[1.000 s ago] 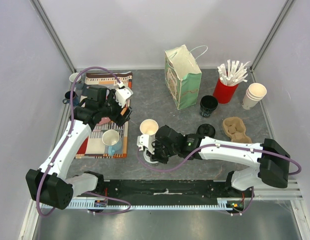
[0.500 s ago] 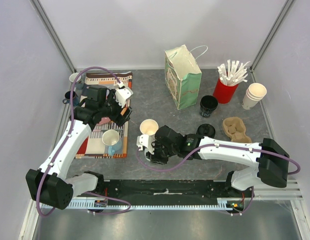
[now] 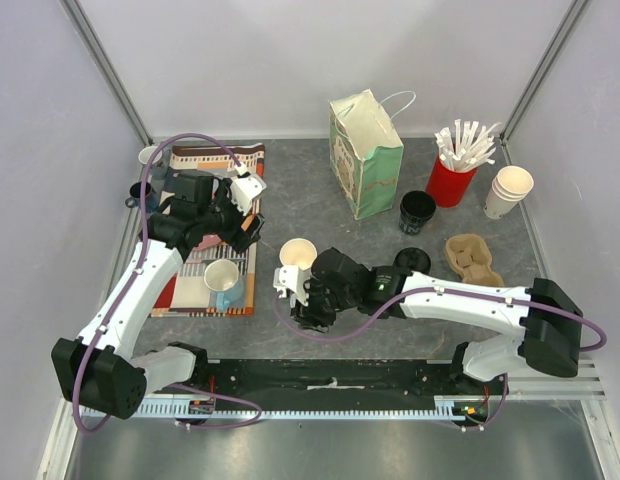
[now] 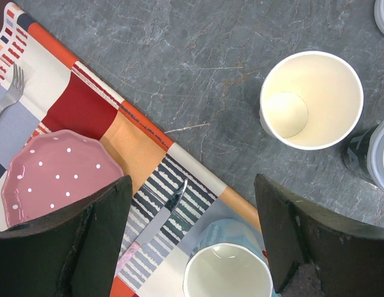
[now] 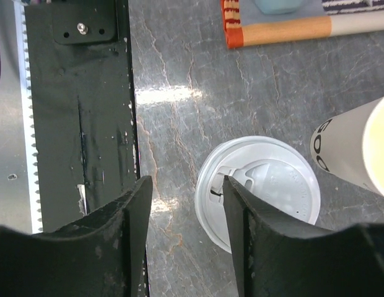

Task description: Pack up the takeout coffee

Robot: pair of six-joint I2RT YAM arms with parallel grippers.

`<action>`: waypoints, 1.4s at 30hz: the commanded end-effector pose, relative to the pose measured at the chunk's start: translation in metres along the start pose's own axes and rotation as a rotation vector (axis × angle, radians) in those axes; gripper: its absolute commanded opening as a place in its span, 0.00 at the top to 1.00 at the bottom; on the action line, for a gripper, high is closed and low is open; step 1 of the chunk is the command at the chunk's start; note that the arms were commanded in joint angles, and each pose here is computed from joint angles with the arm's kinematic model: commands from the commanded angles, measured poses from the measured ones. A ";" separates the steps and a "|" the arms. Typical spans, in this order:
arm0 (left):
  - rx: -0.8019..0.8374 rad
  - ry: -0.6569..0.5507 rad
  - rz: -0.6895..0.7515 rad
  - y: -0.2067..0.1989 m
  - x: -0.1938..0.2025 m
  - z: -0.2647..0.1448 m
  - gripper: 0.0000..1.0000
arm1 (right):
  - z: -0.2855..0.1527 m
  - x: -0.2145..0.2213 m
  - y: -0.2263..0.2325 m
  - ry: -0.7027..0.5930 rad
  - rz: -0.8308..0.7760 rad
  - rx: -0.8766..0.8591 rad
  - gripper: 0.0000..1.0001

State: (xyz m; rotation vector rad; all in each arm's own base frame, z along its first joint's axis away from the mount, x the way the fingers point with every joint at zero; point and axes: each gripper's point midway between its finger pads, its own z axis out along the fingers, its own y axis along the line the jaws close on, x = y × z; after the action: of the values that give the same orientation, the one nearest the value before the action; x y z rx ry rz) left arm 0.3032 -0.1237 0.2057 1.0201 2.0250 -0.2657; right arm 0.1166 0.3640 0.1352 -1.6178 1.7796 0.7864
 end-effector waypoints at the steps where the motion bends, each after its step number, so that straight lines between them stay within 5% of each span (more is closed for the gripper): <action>1: 0.040 -0.061 0.036 -0.005 -0.019 -0.009 0.13 | -0.019 -0.044 -0.001 -0.121 -0.024 0.010 0.40; 6: 0.134 -0.109 0.038 -0.022 -0.030 -0.015 0.12 | -0.026 -0.057 -0.006 -0.160 -0.002 0.027 0.39; 9: 0.183 -0.149 0.041 -0.032 -0.038 -0.020 0.12 | -0.037 -0.066 -0.020 -0.204 0.081 0.056 0.63; 10: 0.218 -0.157 0.035 -0.039 -0.040 -0.022 0.20 | -0.042 -0.069 -0.024 -0.224 0.107 0.061 0.88; 11: 0.292 -0.190 0.031 -0.052 -0.045 -0.025 0.28 | -0.047 -0.067 -0.038 -0.240 0.151 0.088 1.00; 12: 0.341 -0.199 0.023 -0.060 -0.045 -0.025 0.43 | -0.046 -0.062 -0.042 -0.261 0.225 0.094 1.00; 13: 0.428 -0.209 0.000 -0.076 -0.042 -0.026 0.78 | -0.048 -0.059 -0.047 -0.276 0.251 0.103 1.00; 14: 0.466 -0.204 -0.010 -0.083 -0.038 -0.025 0.94 | -0.049 -0.053 -0.056 -0.282 0.286 0.124 1.00; 15: 0.499 -0.190 -0.026 -0.089 -0.031 -0.021 0.98 | -0.045 -0.044 -0.057 -0.274 0.317 0.130 1.00; 19: 0.645 -0.115 -0.024 -0.129 0.005 -0.006 0.98 | -0.043 -0.038 -0.061 -0.291 0.358 0.150 1.00; 35: 0.753 -0.079 0.039 -0.177 0.008 0.012 0.98 | -0.052 -0.038 -0.057 -0.308 0.359 0.132 1.00; 42: 0.819 0.012 0.017 -0.195 0.037 0.026 0.98 | -0.018 0.022 -0.046 -0.224 0.458 0.089 1.00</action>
State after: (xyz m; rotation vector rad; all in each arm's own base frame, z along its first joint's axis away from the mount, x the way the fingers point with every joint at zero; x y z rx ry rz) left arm 0.1690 -0.2403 0.1460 1.5065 1.8925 -1.0839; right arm 0.1691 0.3361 0.1580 -1.0488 1.9536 0.9758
